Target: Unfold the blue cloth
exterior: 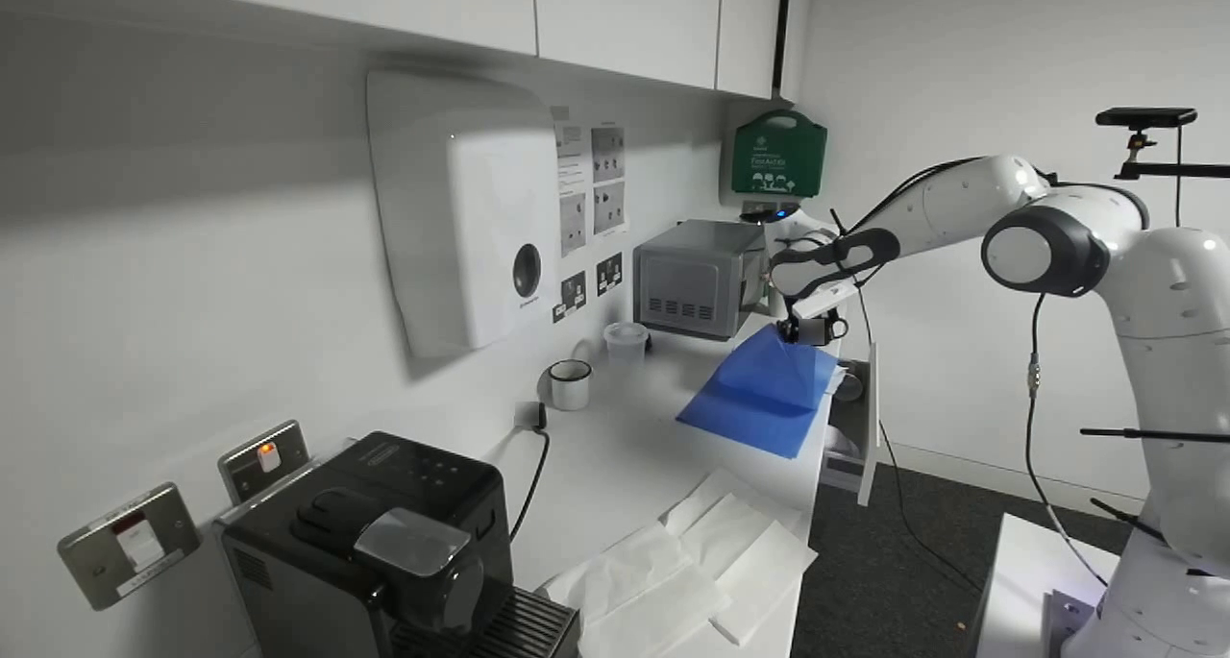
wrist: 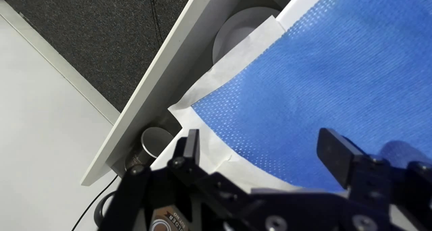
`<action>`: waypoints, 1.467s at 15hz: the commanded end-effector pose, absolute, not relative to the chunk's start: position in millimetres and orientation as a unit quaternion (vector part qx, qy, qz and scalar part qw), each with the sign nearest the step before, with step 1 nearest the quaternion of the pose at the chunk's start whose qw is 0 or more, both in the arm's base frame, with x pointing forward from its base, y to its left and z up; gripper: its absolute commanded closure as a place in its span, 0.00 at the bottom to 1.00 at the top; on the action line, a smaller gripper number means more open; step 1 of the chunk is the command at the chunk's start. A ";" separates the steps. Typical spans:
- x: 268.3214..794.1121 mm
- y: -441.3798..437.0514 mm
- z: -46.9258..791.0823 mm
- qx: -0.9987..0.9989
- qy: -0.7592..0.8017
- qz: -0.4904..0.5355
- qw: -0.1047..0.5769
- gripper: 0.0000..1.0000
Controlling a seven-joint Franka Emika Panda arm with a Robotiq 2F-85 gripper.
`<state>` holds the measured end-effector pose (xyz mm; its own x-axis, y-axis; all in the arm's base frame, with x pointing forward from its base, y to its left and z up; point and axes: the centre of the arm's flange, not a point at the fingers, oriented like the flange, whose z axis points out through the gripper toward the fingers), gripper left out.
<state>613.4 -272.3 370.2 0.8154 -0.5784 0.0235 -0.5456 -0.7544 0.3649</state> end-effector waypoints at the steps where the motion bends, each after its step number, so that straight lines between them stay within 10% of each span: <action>1: 598.2 -268.2 382.5 0.934 -0.311 -0.032 0.175 0.00; 22: 541.8 -262.4 438.3 0.924 -0.340 0.031 0.174 0.00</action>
<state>557.5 -273.4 433.0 0.7722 -0.6207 0.1356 -0.6293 -0.7180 0.2975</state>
